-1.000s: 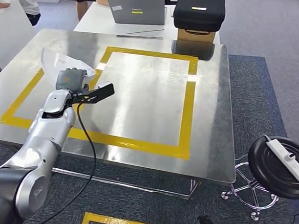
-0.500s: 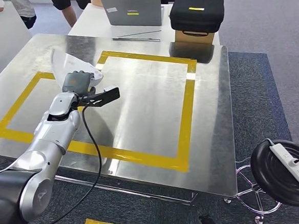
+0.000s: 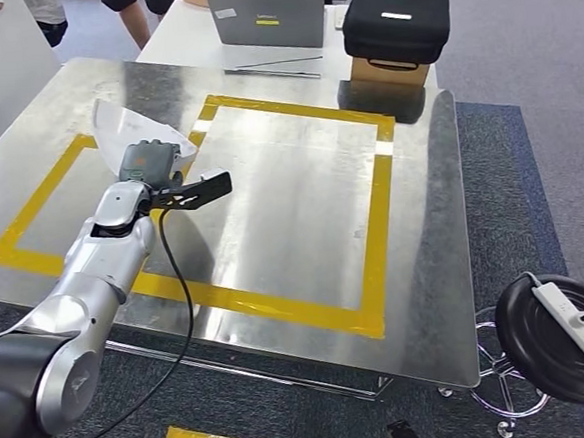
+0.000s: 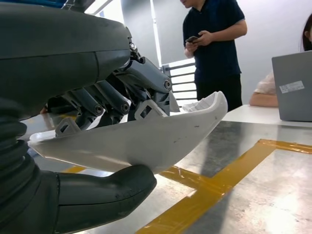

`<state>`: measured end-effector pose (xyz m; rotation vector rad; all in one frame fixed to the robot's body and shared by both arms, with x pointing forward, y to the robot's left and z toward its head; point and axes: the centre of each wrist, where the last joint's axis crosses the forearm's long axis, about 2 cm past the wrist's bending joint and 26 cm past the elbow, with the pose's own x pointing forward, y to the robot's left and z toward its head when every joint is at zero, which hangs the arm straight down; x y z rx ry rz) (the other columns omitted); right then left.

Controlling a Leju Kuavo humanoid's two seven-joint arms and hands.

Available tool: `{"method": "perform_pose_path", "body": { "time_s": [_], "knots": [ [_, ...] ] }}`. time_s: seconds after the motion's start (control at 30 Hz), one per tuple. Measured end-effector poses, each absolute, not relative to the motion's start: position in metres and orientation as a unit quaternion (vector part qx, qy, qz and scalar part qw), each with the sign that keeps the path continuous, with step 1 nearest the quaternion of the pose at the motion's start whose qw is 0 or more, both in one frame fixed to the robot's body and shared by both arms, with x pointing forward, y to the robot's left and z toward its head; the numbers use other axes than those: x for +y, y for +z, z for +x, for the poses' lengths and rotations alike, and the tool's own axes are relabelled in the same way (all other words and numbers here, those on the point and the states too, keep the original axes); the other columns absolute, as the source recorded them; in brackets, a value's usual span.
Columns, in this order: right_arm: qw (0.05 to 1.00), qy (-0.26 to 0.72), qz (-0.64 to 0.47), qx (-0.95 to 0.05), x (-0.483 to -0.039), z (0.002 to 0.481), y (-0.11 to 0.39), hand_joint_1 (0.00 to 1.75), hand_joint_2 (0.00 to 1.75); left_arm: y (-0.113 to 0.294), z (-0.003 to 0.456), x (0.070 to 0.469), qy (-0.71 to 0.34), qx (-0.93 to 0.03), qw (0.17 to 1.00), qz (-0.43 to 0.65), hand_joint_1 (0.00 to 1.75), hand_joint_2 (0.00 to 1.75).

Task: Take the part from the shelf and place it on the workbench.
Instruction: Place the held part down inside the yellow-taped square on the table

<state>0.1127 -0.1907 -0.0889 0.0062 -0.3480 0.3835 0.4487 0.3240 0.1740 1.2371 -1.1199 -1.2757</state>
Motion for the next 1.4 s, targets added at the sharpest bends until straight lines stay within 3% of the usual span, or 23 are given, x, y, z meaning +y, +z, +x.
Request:
{"method": "perform_pose_path", "body": {
  "time_s": [1.4],
  "knots": [
    [0.968,0.191,-0.001,-0.165,-0.191,0.112,-0.089,0.0,0.0,0.173,0.447,0.36,-0.509,-0.345,0.551,0.564,1.75,1.75]
  ]
}}
